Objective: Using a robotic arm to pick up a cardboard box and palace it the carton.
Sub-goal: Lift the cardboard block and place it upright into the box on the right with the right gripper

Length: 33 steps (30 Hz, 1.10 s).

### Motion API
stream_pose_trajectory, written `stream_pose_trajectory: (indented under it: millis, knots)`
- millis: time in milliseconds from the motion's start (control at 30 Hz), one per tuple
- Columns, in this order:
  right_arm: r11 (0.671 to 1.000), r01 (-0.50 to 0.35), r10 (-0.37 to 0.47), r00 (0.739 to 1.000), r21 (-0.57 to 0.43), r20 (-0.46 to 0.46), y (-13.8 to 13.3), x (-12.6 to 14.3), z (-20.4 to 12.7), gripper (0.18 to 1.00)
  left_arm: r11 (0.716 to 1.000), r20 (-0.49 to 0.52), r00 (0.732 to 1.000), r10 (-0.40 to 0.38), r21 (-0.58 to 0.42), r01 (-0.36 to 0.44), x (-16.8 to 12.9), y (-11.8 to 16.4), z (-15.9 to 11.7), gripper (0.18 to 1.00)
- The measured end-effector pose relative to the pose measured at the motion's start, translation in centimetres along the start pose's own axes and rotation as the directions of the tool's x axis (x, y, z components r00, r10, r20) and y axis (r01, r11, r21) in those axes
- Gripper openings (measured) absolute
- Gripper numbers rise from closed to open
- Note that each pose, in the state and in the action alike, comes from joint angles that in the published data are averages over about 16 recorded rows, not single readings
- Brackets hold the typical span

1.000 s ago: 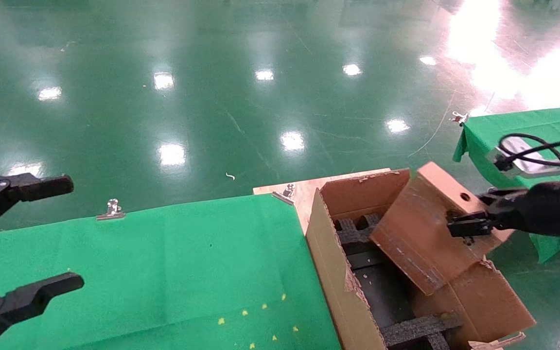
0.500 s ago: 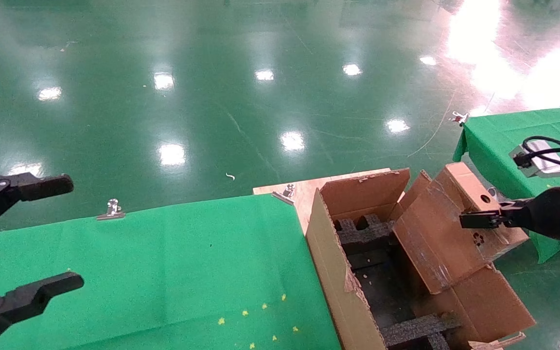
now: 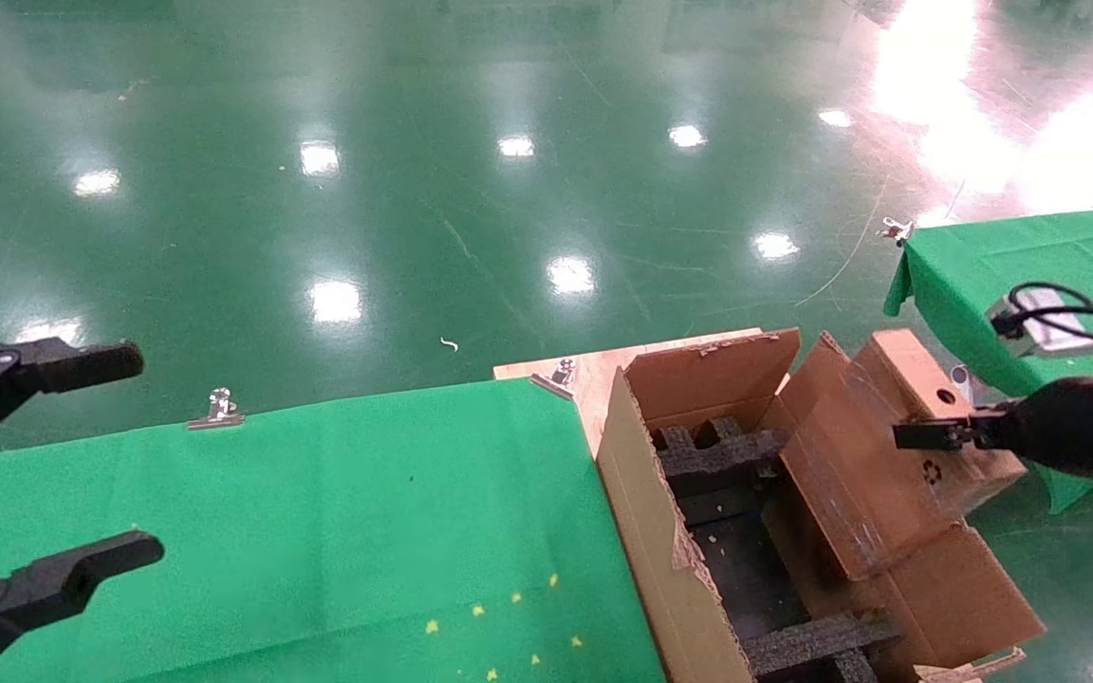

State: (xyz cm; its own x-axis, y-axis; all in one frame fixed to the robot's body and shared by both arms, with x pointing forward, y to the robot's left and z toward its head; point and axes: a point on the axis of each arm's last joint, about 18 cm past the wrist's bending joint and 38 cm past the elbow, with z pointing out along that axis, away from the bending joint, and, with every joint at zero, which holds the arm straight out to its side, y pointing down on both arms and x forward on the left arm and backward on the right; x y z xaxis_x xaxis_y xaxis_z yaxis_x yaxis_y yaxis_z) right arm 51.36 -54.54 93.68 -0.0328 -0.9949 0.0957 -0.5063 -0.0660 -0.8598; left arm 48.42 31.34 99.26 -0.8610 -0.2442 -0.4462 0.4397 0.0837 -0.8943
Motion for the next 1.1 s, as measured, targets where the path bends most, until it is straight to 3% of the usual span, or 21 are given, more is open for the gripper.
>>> stream_pose_trajectory:
  millis: [1100]
  knots:
    - [0.999,0.041,-0.041,0.995,0.000,-0.089,2.4,-3.3,7.9,0.305,1.000,0.000,1.000,0.000,0.000,0.000,0.0,0.0,0.0,1.001]
